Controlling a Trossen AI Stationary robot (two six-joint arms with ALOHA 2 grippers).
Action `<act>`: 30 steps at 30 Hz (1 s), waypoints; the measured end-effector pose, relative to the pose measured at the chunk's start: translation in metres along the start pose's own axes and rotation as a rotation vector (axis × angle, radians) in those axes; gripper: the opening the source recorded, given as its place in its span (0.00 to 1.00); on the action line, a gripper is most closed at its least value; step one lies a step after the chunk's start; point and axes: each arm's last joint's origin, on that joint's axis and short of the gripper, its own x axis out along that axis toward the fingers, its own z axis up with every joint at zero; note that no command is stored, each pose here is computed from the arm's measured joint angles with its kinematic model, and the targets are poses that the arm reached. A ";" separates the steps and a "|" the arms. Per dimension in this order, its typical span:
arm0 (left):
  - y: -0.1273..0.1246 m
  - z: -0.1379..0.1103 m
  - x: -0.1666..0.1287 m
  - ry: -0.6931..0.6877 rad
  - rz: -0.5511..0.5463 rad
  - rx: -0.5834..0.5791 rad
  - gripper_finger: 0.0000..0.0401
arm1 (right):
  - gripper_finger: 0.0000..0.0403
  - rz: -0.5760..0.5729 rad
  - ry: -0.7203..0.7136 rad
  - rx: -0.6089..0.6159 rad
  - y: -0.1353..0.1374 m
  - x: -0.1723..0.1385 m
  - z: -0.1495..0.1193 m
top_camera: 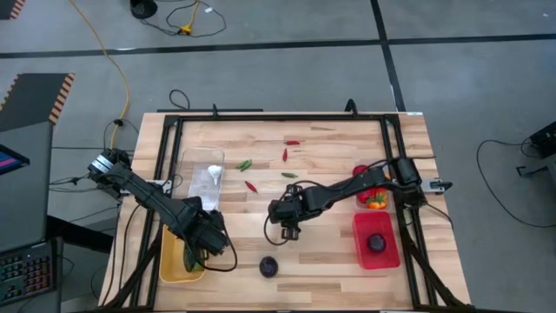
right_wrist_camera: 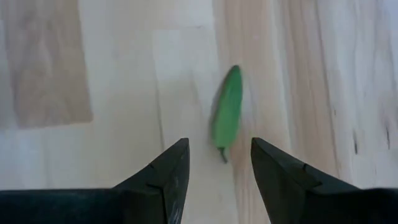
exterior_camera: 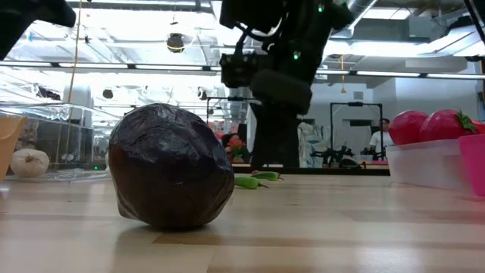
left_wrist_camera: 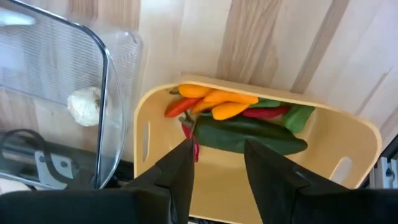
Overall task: Sort produce into baskets
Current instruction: Put the green chili pepper into the yellow bin
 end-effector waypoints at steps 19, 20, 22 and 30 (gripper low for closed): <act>0.000 0.000 0.000 -0.002 0.000 0.001 0.32 | 0.47 0.005 -0.045 0.017 -0.007 0.008 0.000; 0.000 0.000 0.000 -0.002 0.000 0.001 0.32 | 0.47 0.006 -0.052 0.018 -0.007 0.010 -0.001; 0.000 0.000 0.000 -0.002 0.000 0.001 0.32 | 0.45 0.007 -0.055 0.019 -0.007 0.014 -0.005; 0.000 0.000 0.000 -0.003 0.000 0.002 0.32 | 0.41 0.005 -0.042 0.019 -0.008 0.020 -0.012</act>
